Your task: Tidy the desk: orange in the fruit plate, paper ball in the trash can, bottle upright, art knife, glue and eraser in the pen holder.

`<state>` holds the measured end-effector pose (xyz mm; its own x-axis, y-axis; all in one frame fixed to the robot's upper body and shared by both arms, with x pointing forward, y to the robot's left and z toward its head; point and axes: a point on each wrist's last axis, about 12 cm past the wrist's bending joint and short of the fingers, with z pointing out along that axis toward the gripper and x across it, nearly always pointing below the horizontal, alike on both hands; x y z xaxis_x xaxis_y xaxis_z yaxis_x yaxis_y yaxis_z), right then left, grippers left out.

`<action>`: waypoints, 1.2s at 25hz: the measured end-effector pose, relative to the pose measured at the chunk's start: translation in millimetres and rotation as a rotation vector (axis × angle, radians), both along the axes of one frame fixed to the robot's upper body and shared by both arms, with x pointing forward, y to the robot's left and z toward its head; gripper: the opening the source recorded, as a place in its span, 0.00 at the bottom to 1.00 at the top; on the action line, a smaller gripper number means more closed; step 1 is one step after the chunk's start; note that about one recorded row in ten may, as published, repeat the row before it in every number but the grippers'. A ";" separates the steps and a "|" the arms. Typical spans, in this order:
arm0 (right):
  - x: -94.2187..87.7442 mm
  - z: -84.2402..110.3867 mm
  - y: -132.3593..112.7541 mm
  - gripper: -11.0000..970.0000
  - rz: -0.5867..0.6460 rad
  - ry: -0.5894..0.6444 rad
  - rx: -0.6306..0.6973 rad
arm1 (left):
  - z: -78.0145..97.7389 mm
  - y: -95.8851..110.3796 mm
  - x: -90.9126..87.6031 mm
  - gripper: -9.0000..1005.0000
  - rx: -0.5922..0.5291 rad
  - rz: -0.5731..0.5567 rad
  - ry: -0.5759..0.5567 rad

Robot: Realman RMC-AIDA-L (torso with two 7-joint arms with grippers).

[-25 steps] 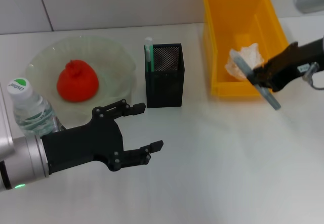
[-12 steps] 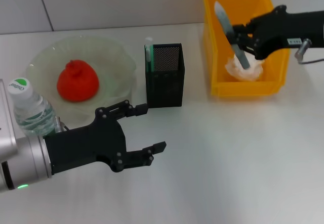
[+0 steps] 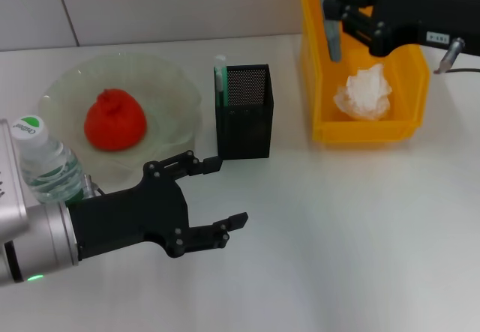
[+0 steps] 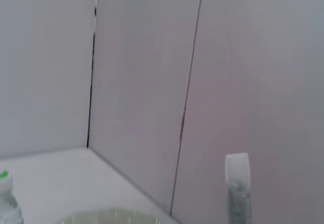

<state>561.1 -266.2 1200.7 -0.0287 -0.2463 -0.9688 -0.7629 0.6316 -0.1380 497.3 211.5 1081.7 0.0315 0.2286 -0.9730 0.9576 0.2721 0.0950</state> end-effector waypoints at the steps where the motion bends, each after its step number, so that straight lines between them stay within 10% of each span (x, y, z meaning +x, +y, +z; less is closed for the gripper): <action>1: 0.6 -2.5 -2.3 0.13 -0.002 -0.009 0.028 | 0.1 -0.1 0.1 0.82 0.000 0.000 0.000; 30: 40.6 -49.9 25.2 0.13 0.076 0.020 0.274 | -2.3 -0.1 -1.0 0.82 0.000 0.000 -0.004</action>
